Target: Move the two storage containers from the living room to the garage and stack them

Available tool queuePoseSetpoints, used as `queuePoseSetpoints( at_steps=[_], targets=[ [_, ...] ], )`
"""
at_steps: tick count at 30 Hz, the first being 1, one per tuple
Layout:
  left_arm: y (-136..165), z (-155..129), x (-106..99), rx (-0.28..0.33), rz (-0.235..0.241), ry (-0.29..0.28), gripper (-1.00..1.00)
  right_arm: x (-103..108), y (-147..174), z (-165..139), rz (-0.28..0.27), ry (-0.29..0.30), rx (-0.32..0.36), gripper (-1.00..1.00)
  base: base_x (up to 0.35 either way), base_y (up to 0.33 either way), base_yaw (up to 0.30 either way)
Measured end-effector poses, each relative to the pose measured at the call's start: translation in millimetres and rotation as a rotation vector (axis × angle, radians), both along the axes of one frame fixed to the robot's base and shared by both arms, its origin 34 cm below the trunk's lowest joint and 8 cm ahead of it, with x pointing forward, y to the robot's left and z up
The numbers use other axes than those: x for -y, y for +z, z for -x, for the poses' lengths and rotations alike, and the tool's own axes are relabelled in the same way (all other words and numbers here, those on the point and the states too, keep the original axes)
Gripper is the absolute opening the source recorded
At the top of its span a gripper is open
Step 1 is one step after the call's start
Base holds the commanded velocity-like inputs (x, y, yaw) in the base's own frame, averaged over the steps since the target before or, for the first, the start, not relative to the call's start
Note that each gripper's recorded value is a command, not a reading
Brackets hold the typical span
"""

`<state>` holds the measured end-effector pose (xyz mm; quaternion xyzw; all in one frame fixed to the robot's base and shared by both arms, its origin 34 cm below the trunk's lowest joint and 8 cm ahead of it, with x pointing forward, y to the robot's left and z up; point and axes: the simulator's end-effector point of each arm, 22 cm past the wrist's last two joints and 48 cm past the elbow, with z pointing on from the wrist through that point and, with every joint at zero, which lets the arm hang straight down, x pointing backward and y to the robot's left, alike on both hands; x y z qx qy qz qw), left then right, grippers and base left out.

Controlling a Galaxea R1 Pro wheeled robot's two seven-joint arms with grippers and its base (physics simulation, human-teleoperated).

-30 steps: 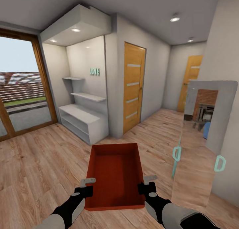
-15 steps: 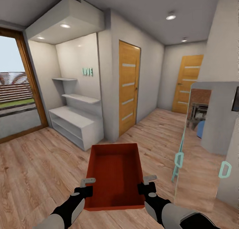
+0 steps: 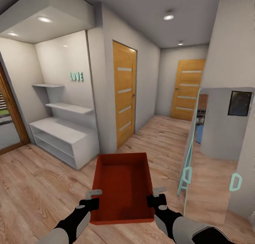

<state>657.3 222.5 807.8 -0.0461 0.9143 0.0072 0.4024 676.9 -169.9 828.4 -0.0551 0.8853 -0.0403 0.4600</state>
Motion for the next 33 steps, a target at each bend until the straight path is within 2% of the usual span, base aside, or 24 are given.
queuePoseSetpoints(
  at_steps=[25, 33],
  targets=[
    [0.0, 0.0, 0.2, 0.000, 0.000, 0.000, -1.00, 0.1, -0.1, 0.0, -0.001, 0.000, 0.000, -1.00, 0.326, 0.152, -0.249],
    [0.1, 0.0, 0.0, 0.000, 0.000, 0.001, -1.00, -0.1, 0.2, -0.3, 0.000, 0.001, 0.000, -1.00, 0.326, 0.152, -0.063]
  ],
)
